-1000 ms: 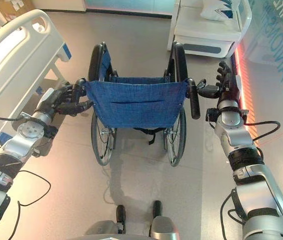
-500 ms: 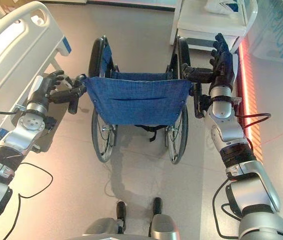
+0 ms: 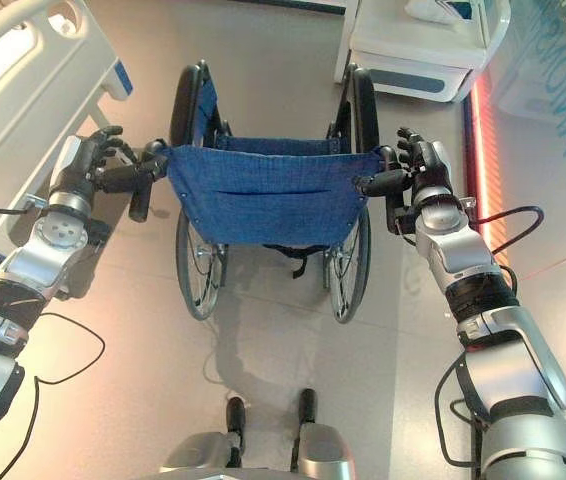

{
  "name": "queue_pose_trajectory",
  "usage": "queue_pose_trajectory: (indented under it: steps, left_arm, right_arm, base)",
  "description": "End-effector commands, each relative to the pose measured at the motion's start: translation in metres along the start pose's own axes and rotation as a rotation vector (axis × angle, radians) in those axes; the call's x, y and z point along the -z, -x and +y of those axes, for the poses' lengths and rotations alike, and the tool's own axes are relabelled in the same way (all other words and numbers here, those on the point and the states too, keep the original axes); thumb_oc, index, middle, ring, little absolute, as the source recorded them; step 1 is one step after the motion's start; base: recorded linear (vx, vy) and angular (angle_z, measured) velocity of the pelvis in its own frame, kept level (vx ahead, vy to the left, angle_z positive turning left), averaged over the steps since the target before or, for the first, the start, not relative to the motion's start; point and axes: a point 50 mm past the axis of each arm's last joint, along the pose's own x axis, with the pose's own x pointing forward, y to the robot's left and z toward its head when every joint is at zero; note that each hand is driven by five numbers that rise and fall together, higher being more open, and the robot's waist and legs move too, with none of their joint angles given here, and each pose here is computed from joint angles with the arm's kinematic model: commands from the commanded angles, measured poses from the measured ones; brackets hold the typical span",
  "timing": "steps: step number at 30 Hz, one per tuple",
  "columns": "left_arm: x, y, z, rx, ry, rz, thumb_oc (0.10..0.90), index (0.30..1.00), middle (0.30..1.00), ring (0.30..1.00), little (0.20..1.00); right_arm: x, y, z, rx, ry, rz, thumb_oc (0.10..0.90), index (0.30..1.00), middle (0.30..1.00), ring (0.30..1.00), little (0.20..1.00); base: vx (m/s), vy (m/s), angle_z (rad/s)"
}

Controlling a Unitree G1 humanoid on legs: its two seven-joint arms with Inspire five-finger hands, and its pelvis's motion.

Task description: Push the wheelchair next to the bed

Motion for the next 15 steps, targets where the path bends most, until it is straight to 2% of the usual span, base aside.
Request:
queue_pose_trajectory:
  steps: [1, 11, 15]
  left_arm:
    - [-0.029, -0.012, 0.044, -0.137, -0.051, -0.090, 0.800, 0.900, 0.900, 0.900, 0.900]
    - [-0.024, -0.015, 0.046, -0.112, -0.100, -0.056, 0.800, 0.900, 0.900, 0.900, 0.900]
    - [-0.028, -0.018, 0.042, -0.071, -0.152, -0.054, 0.800, 0.900, 0.900, 0.900, 0.900]
  right_arm:
    - [-0.028, -0.003, -0.043, 0.130, 0.178, -0.044, 0.800, 0.900, 0.900, 0.900, 0.900]
    - [-0.014, -0.008, -0.049, 0.119, 0.176, 0.080, 0.800, 0.900, 0.900, 0.900, 0.900]
    - [-0.010, -0.010, -0.060, 0.235, 0.326, 0.163, 0.800, 0.900, 0.900, 0.900, 0.900]
  base:
    - [-0.03, -0.009, -0.01]
    - [-0.01, -0.001, 0.00]
    - [0.00, 0.000, 0.00]
